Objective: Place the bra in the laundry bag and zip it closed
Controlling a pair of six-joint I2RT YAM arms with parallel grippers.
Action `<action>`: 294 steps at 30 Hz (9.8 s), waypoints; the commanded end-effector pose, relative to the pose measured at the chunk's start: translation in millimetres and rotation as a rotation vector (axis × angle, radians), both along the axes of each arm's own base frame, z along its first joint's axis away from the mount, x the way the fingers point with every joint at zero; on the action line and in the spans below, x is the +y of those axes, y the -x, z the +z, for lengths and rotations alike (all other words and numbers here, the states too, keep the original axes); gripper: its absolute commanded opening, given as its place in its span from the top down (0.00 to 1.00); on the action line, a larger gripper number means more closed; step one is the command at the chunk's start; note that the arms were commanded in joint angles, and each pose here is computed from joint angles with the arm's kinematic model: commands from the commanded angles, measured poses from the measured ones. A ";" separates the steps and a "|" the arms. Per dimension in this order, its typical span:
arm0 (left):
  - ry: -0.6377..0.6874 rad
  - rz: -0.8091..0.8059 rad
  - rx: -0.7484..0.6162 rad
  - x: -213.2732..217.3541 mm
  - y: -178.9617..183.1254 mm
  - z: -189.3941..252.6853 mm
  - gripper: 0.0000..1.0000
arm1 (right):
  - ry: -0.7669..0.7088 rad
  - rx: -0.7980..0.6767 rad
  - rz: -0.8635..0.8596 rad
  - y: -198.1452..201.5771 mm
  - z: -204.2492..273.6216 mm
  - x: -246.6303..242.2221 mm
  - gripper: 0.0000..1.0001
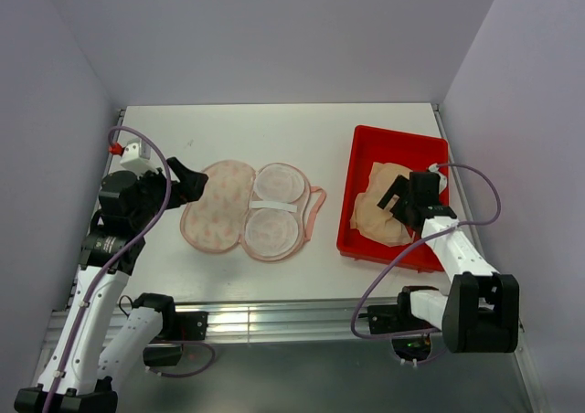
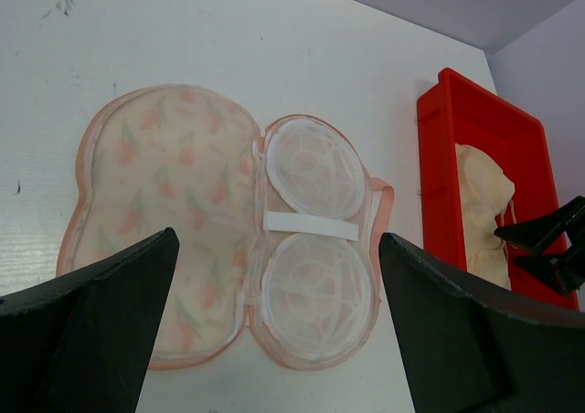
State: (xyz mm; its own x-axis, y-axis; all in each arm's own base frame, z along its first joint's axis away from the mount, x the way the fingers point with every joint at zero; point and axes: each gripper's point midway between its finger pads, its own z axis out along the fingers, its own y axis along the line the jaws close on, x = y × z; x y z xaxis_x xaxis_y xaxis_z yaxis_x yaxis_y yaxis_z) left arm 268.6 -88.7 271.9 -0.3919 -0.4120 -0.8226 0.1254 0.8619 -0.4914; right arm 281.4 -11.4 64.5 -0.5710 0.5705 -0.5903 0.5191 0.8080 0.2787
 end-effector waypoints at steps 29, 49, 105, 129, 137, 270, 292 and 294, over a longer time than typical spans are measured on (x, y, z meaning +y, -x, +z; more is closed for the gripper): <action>0.004 -0.019 -0.006 -5.2 -5.9 1.1 0.01 | -0.225 0.042 0.011 9.9 -33.8 31.8 0.09; -0.002 -0.012 0.013 -4.2 -7.8 -4.8 0.01 | -0.165 0.080 0.007 7.0 -36.1 21.5 0.23; -0.015 0.011 0.042 -0.5 -11.5 -12.6 0.01 | -0.541 -0.488 0.405 -71.4 311.5 97.1 1.00; -0.029 0.035 0.062 3.8 -14.8 -18.5 0.01 | -0.888 -0.157 0.881 -85.7 175.1 337.0 1.00; -0.024 0.027 0.064 2.0 -15.1 -18.9 0.01 | -0.916 -0.057 0.938 -35.4 103.5 353.0 1.00; -0.485 0.315 0.690 77.3 -109.2 -238.5 0.59 | -0.358 -0.043 0.447 -32.8 32.7 229.1 0.58; -0.459 0.297 0.664 70.5 -112.2 -236.9 0.56 | -0.331 -0.035 0.435 -33.6 29.9 224.1 0.58; -0.454 0.285 0.665 68.5 -111.9 -237.6 0.55 | -0.334 -0.036 0.437 -34.0 30.7 224.9 0.58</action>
State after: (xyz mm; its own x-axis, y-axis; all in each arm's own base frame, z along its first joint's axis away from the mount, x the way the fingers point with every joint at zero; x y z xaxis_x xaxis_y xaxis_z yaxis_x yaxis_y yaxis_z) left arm 370.8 -13.6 21.8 -0.8054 -0.2680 -0.5286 -0.3445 0.9375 0.0495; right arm 305.8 215.6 77.8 -0.8129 0.4230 -0.4003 0.1574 0.8213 0.5483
